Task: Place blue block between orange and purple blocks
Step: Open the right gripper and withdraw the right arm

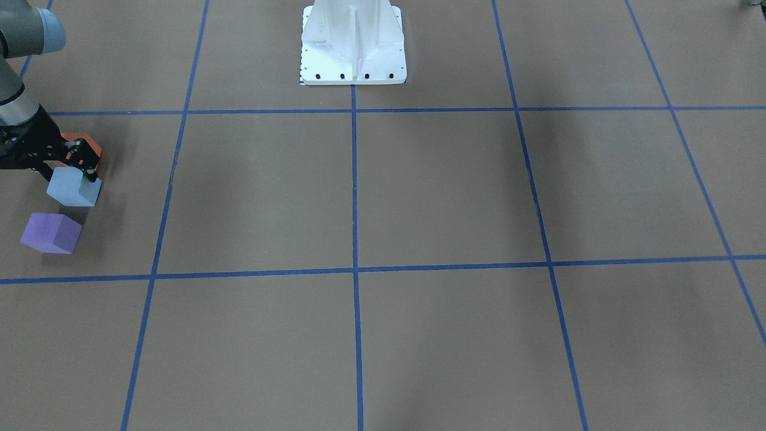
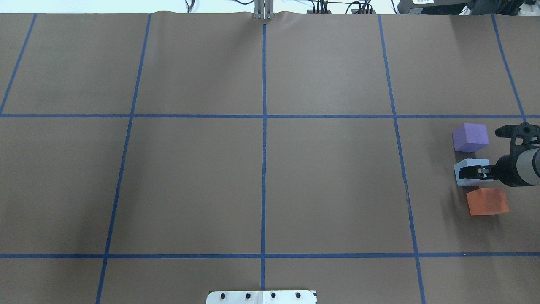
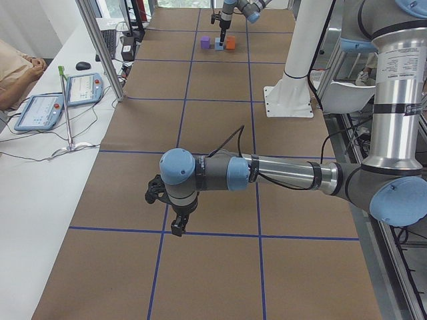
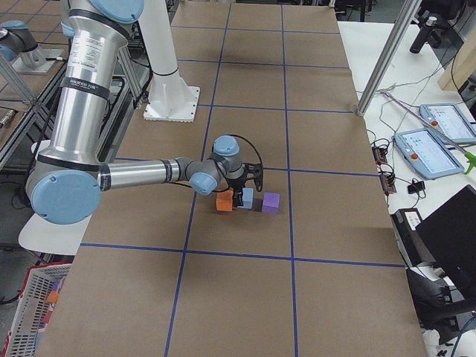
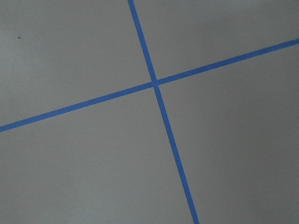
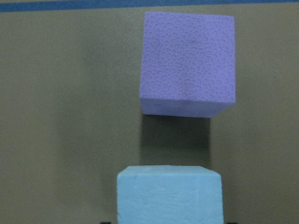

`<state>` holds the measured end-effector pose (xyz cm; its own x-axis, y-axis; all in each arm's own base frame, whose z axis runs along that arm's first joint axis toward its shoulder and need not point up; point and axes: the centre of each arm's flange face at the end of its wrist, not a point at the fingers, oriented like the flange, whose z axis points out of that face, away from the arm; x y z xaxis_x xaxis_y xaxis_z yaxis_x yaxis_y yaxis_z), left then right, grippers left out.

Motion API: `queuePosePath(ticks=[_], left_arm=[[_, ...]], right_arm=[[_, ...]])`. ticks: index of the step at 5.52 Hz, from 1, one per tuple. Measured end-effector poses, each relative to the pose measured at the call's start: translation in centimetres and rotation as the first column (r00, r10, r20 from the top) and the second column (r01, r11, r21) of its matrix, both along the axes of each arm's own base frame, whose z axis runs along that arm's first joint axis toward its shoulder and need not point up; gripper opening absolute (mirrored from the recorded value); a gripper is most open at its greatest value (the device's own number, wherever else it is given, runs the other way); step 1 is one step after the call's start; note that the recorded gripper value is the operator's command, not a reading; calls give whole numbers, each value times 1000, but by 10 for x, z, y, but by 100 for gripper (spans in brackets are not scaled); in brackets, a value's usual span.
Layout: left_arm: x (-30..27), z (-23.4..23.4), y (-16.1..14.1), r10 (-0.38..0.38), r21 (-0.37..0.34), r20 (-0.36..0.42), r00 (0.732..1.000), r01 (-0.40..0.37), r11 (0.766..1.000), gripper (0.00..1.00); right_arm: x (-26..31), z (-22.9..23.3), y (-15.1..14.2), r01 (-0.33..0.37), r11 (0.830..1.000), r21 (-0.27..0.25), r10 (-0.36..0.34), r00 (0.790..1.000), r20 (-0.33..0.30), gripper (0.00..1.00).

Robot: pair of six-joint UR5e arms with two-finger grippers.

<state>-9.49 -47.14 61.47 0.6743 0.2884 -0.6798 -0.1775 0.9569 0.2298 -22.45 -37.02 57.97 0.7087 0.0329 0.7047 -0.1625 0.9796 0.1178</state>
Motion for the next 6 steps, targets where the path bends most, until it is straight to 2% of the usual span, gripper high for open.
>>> queuePosePath(ticks=[1, 2, 3, 4, 6], left_arm=[[0, 0, 0, 0, 0, 0, 1000, 0, 1000, 100], [0, 0, 0, 0, 0, 0, 1000, 0, 1000, 100], [0, 1, 1, 0, -2, 0, 1000, 0, 1000, 100], [0, 1, 1, 0, -2, 0, 1000, 0, 1000, 100], [0, 3, 1, 2, -3, 1, 1000, -2, 1000, 100]], right_arm=[[16, -10, -8, 1, 1000, 20, -1, 1000, 24, 100], [56, -15, -24, 12, 999, 41, -13, 999, 38, 100], [109, -9, -41, 52, 996, 67, -53, 998, 14, 100], [159, 3, -53, 113, 990, 80, -110, 993, -43, 100], [239, 19, -53, 202, 978, 49, -197, 976, -93, 100]])
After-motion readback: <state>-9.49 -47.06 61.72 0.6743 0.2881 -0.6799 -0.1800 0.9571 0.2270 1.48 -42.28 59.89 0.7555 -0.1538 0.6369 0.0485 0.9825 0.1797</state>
